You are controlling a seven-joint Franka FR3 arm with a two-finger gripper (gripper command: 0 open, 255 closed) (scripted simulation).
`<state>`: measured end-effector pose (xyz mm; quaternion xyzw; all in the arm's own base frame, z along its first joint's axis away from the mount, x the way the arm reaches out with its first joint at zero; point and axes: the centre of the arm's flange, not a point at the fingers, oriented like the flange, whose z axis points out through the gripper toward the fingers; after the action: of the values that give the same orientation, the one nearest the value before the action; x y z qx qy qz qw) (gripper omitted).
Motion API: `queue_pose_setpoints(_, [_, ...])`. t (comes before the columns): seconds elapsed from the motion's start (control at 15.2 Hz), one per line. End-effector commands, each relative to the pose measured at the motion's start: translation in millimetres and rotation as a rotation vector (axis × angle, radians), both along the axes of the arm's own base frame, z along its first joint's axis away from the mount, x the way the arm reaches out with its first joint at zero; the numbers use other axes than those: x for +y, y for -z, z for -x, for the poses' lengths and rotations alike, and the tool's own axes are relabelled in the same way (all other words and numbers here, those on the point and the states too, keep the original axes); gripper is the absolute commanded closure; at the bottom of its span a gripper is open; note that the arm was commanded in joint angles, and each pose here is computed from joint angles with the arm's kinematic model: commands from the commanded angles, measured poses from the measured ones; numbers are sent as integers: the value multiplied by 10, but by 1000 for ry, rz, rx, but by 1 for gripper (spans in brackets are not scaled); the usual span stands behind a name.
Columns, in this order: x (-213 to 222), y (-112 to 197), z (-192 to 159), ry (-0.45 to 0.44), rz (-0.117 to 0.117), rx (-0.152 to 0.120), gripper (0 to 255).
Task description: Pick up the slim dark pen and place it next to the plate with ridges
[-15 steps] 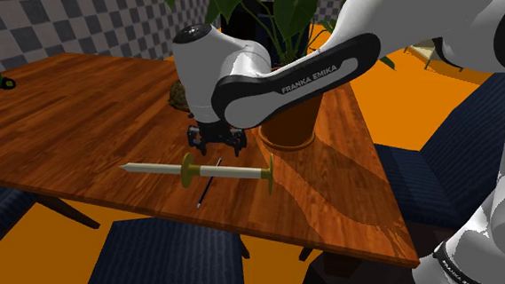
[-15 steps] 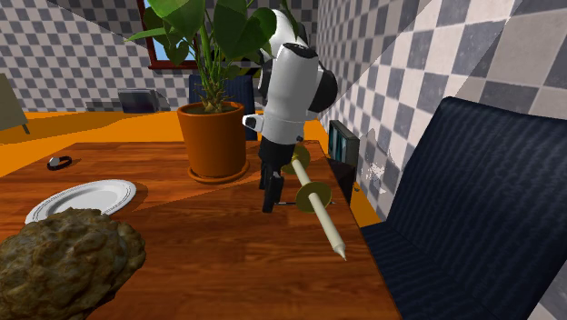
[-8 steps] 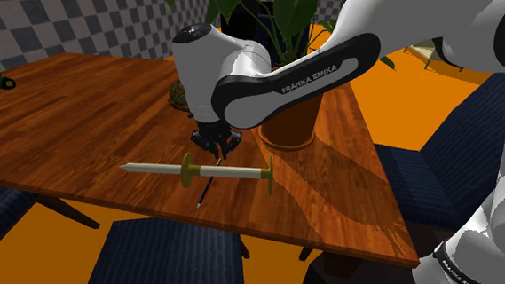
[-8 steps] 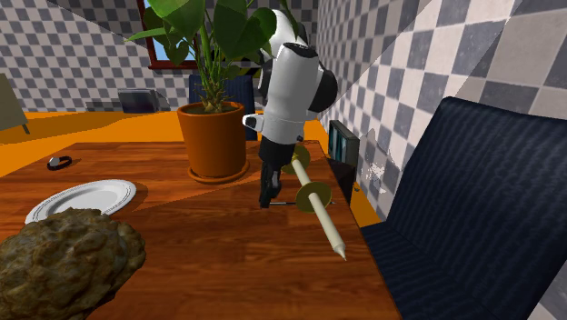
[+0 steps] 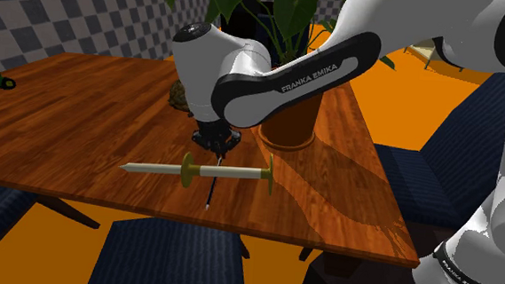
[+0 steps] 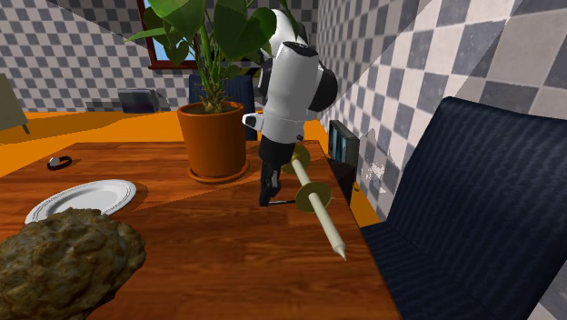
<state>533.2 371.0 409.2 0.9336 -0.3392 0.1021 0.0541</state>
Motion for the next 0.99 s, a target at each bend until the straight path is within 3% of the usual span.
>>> queue_pose_setpoints(0.0, [-3,-72,2,0,0,1,255])
queue_pose_setpoints(0.92, [-3,-812,2,0,0,1,255])
